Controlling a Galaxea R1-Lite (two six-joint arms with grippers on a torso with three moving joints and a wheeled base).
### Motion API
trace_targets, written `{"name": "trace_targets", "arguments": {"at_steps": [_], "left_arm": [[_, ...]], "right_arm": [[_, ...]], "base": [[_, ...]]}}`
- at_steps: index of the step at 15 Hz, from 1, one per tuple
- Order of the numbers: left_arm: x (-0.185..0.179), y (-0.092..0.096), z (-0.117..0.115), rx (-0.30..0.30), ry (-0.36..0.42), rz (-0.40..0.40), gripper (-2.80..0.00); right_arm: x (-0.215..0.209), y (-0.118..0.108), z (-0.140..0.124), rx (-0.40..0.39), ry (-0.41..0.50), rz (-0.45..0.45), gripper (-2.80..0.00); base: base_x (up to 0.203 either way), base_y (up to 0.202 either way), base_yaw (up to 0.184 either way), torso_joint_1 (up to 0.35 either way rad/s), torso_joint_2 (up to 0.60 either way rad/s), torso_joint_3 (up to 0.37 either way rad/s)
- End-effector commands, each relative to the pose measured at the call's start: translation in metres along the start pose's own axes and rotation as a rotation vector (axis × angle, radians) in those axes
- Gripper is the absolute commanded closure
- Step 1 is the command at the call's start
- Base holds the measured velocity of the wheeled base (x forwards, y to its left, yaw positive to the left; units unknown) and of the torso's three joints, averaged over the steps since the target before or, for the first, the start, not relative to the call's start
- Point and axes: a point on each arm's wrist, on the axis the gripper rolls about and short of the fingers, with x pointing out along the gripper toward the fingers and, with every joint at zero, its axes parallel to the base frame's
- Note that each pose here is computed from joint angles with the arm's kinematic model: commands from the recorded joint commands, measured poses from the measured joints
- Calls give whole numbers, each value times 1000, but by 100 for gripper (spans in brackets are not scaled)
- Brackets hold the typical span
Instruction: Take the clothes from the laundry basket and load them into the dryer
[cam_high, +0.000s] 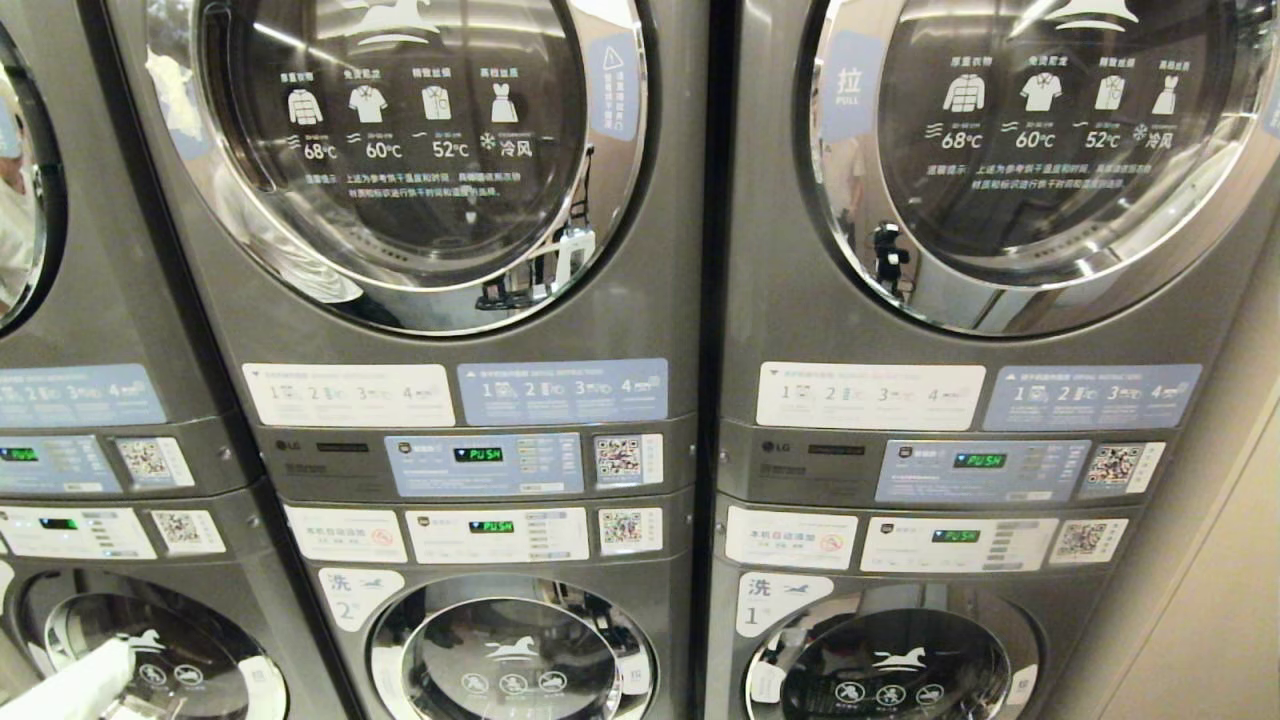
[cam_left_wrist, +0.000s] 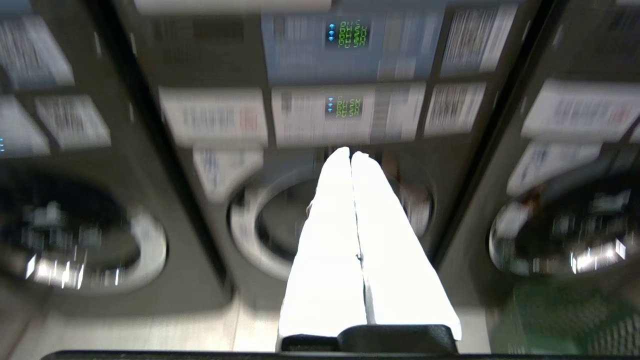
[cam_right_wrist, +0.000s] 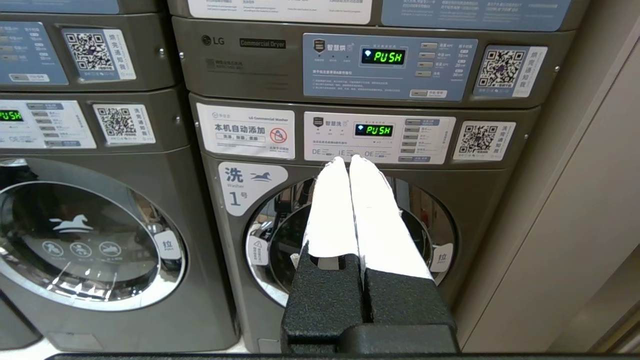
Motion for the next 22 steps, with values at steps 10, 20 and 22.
{"name": "trace_targets", "arguments": {"at_steps": [10, 20, 22], "left_arm": [[-56, -8, -70, 90, -153, 2, 0], [-56, -7, -70, -52, -158, 46, 0], [-56, -7, -70, -52, -158, 47, 0]], "right_arm": [[0, 0, 0, 14, -1, 2, 0], [0, 0, 0, 15, -2, -1, 0], [0, 0, 0, 15, -1, 0, 0]], "base": [[0, 0, 0, 0, 0, 0], [0, 0, 0, 0, 0, 0], [0, 0, 0, 0, 0, 0]]}}
